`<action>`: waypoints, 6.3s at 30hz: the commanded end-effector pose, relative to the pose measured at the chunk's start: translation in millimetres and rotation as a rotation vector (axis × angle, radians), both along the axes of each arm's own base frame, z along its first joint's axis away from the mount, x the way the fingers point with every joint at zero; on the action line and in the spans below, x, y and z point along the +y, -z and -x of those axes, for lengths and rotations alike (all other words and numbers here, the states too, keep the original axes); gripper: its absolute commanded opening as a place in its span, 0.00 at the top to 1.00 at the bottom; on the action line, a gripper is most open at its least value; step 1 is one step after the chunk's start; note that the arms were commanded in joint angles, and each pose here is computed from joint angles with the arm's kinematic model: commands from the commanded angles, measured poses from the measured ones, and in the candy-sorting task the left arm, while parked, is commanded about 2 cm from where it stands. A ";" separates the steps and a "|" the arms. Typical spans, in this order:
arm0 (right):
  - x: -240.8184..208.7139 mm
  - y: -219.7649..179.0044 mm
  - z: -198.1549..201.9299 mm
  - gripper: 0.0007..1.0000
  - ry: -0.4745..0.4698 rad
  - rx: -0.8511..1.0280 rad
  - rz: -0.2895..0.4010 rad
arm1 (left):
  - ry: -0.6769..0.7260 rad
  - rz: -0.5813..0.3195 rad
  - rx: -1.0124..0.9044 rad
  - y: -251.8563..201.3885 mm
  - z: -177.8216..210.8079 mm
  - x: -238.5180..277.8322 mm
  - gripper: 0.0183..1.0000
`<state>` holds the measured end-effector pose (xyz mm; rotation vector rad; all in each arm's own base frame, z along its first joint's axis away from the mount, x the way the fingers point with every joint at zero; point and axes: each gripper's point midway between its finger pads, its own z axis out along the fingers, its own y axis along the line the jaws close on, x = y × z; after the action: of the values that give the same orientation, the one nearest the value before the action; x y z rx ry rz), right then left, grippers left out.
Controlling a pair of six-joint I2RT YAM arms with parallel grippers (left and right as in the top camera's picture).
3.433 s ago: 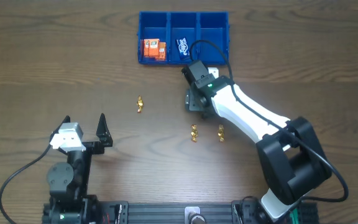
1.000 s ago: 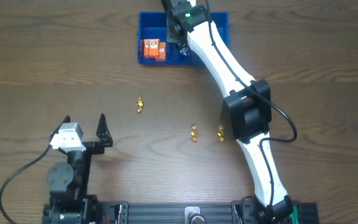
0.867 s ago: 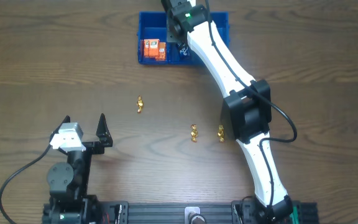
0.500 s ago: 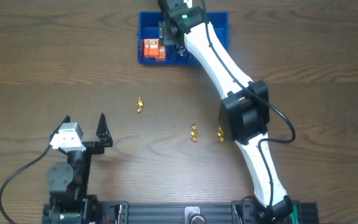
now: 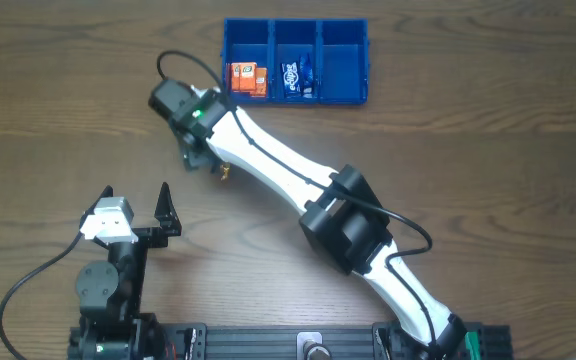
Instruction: Sort Candies Into Trays
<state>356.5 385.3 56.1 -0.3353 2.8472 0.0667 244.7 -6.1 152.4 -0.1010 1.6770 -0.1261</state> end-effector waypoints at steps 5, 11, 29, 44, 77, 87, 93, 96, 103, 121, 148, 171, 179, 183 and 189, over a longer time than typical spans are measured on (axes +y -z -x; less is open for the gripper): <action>-11.7 28.7 4.7 0.21 0.141 0.027 -0.011 | -0.010 -0.009 0.052 16.9 1.0 2.2 0.00; -14.4 47.8 7.3 0.27 0.193 0.052 0.007 | -0.010 -0.009 0.052 16.9 1.0 2.3 0.00; -10.3 59.6 9.2 0.57 0.208 0.071 -0.004 | -0.010 -0.009 0.052 16.9 1.0 2.3 0.00; -8.8 67.8 8.1 0.75 0.208 0.072 -0.003 | -0.010 -0.009 0.052 16.9 1.0 2.3 0.00; -251.2 -59.2 -179.9 0.82 0.336 -0.267 0.028 | -0.010 -0.009 0.052 16.9 1.0 2.3 0.00; -250.6 -39.2 -183.4 0.81 0.336 -0.245 0.036 | -0.010 -0.009 0.052 16.9 1.0 2.3 0.00; -246.3 -41.7 -188.1 0.58 0.309 -0.264 0.022 | -0.010 -0.009 0.052 16.9 1.0 2.2 0.00; -239.5 -44.8 -192.6 0.41 0.293 -0.279 -0.010 | -0.010 -0.009 0.052 16.9 1.0 2.2 0.00; -233.9 -134.7 -171.5 0.34 0.265 -0.409 -0.083 | -0.010 -0.009 0.052 16.9 1.0 2.2 0.00; -183.6 20.0 105.2 0.31 0.229 0.119 -0.027 | -0.010 -0.009 0.052 16.9 1.0 2.3 0.00; -177.0 65.6 111.3 0.47 0.279 0.179 0.005 | -0.010 -0.009 0.052 16.9 1.0 2.2 0.00; -180.9 -17.6 68.2 0.84 0.289 -0.006 0.009 | -0.010 -0.009 0.052 16.9 1.0 2.3 0.00; -226.1 -127.1 -57.7 0.85 0.347 -0.237 -0.023 | -0.010 -0.009 0.052 16.9 1.0 2.3 0.00; -238.6 -140.5 -128.3 0.85 0.317 -0.324 -0.001 | -0.010 -0.009 0.052 16.9 1.0 2.3 0.00; -241.7 -86.1 -189.1 0.85 0.316 -0.320 0.028 | -0.010 -0.009 0.052 16.9 1.0 2.3 0.00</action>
<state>527.0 148.5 178.1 0.1529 2.5149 -0.0187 244.7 -6.1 152.4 -0.1010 1.6774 -0.1260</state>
